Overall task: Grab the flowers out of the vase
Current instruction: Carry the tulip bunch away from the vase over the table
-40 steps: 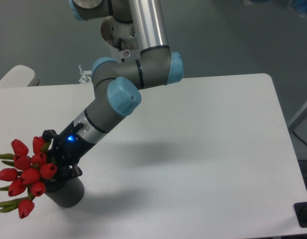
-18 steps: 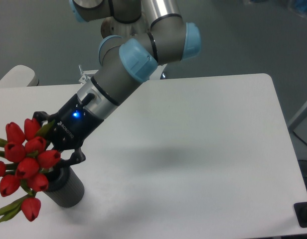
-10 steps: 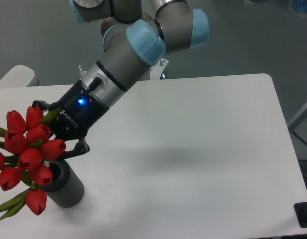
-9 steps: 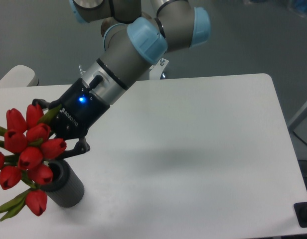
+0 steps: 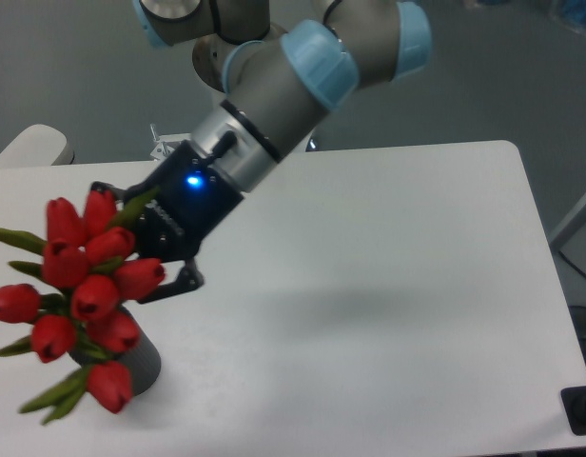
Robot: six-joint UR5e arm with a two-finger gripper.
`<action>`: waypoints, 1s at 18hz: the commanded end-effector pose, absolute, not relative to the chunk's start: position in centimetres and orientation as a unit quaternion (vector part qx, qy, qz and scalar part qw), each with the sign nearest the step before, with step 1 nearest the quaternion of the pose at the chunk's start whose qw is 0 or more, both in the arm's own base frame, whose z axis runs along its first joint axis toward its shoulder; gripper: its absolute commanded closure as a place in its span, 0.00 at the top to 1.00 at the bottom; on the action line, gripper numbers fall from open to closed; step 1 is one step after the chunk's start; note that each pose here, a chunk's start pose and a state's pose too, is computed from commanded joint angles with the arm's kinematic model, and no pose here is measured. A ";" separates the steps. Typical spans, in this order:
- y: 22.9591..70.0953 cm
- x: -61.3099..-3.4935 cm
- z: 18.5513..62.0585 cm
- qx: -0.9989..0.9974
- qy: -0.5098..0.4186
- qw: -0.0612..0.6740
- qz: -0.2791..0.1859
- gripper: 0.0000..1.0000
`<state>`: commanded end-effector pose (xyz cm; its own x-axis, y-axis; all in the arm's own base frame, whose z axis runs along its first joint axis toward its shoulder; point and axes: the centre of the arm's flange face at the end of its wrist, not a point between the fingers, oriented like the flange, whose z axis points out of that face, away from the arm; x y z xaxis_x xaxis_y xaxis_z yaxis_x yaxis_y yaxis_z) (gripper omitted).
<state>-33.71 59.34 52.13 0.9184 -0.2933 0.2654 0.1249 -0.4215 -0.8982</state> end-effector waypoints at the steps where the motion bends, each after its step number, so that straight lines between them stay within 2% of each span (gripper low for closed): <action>1: 59.1 -34.5 51.6 -0.820 0.059 0.537 -0.186 0.28; 10: 56.8 -39.4 48.9 -0.821 0.094 0.548 -0.130 0.28; 18: 54.5 -39.1 47.0 -0.822 0.140 0.545 -0.091 0.28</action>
<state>-39.08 54.51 46.99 0.9441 -0.3295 -0.0041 -0.1320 -0.3668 -0.9209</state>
